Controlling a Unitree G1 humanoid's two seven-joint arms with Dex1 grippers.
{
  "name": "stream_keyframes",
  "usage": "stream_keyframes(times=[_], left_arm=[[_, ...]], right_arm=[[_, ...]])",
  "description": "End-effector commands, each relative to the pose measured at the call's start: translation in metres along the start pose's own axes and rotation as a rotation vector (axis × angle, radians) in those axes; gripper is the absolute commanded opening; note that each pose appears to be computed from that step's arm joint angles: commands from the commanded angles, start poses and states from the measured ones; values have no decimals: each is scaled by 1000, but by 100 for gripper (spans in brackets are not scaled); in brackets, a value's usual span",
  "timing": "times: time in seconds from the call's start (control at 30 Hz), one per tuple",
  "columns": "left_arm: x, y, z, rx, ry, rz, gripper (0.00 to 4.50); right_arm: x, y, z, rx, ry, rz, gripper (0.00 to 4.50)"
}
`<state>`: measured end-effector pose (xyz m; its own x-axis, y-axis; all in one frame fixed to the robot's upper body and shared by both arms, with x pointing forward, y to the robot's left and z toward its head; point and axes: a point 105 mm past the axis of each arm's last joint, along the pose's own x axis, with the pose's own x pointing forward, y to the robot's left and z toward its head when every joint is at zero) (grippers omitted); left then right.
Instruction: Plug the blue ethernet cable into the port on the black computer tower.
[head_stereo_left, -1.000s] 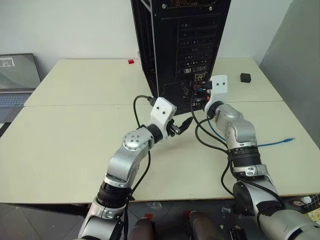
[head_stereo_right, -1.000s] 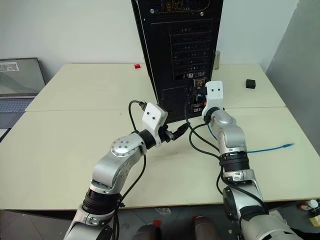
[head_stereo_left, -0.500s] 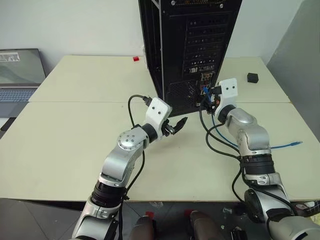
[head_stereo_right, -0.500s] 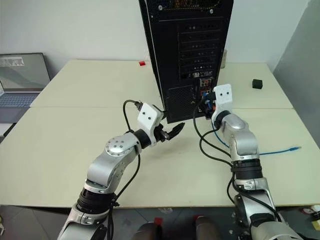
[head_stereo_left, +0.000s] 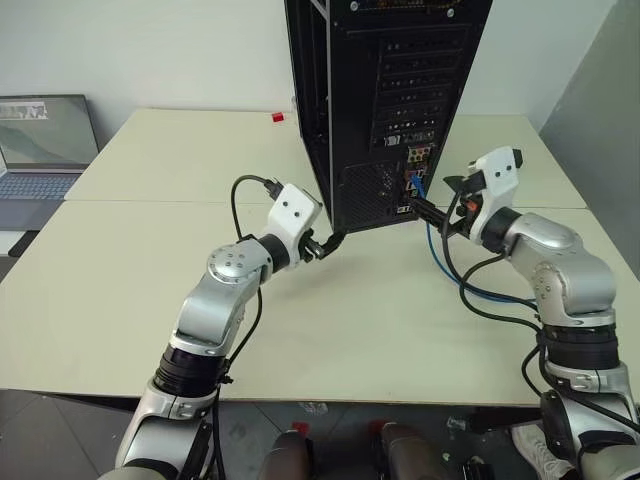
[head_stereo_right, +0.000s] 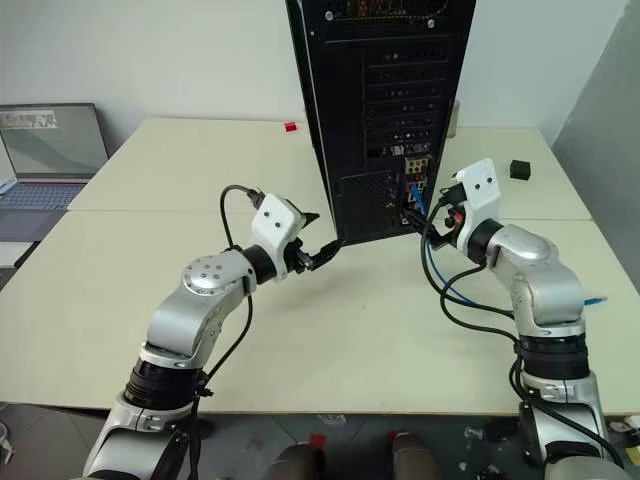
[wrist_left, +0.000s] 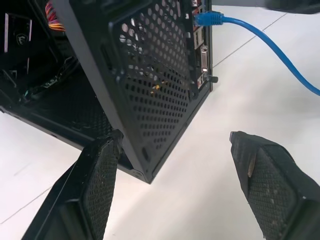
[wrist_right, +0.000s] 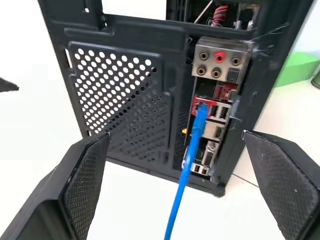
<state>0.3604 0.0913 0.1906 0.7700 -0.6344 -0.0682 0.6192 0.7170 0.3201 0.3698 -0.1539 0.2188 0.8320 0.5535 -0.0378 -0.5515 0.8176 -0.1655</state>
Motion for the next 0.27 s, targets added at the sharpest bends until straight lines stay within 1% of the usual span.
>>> stream_keyframes(times=[0.03, 0.2, 0.27], left_arm=[[-2, 6, 17, -24, -56, -34, 367], [-4, 4, 16, -5, -48, -77, 367], [-5, 5, 17, -29, -52, -92, 367]], right_arm=[[-14, -3, 12, -51, -35, 29, 448], [-21, -3, 11, -80, -29, 69, 448], [-24, -2, 8, -85, -20, 84, 448]])
